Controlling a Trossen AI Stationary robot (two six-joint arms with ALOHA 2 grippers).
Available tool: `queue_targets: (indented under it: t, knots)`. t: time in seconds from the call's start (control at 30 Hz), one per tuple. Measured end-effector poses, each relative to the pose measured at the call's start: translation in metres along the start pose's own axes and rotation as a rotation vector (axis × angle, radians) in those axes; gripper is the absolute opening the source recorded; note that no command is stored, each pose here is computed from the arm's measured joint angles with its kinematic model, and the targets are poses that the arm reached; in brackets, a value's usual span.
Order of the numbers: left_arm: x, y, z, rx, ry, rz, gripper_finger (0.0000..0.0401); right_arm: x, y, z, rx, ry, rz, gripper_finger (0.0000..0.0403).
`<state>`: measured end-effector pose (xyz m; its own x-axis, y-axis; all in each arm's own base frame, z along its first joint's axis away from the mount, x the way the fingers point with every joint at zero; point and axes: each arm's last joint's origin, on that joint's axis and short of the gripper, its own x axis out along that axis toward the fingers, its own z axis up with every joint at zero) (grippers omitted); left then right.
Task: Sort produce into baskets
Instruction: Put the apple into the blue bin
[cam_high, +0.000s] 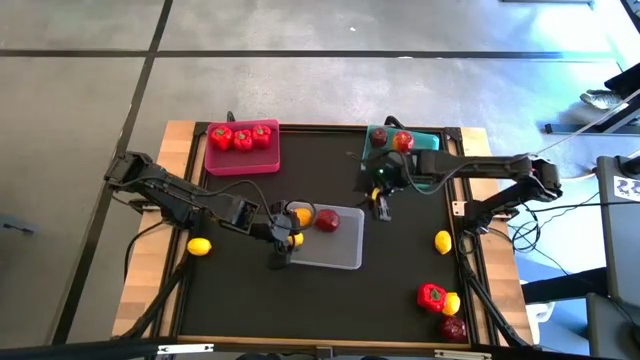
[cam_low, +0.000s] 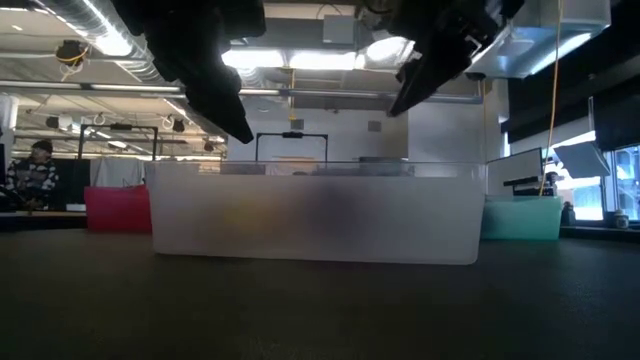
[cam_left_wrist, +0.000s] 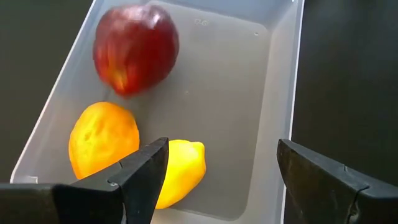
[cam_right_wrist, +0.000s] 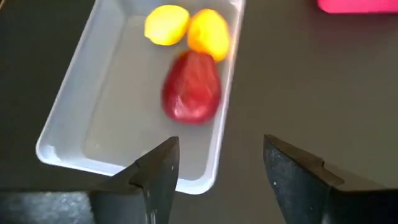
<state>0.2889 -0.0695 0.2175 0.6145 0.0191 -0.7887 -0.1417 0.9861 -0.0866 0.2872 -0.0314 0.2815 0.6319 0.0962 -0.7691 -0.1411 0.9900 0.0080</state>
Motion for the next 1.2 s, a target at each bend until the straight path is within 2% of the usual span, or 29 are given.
queue_targets:
  t: [0.2,0.33,0.53,0.73,0.87,1.03,1.2]
  knots:
    - [0.0,0.0,0.001,-0.003,-0.021,0.02,0.0294,0.007,0.004,0.003,0.044,-0.024,0.089,0.0229]
    - [0.001,0.003,0.009,-0.03,-0.084,0.023,0.0294,0.018,0.009,0.005,0.071,-0.011,0.082,0.0237]
    - [0.019,0.02,0.019,-0.059,-0.12,0.029,0.0294,0.027,0.008,0.003,0.124,0.032,0.019,0.0294]
    - [0.035,0.036,0.039,-0.053,-0.123,0.004,0.0295,0.028,0.006,-0.001,0.122,0.07,-0.021,0.0346]
    - [0.049,0.04,0.05,-0.005,-0.103,-0.029,0.0313,0.029,0.006,-0.001,0.107,0.074,-0.02,0.0359]
    - [0.068,0.045,0.055,0.071,-0.029,-0.008,0.0344,0.029,0.006,-0.001,0.097,0.075,-0.02,0.0358]
    - [0.077,0.049,0.056,0.171,0.008,0.008,0.0349,0.029,0.007,-0.002,0.098,0.087,-0.02,0.0357]
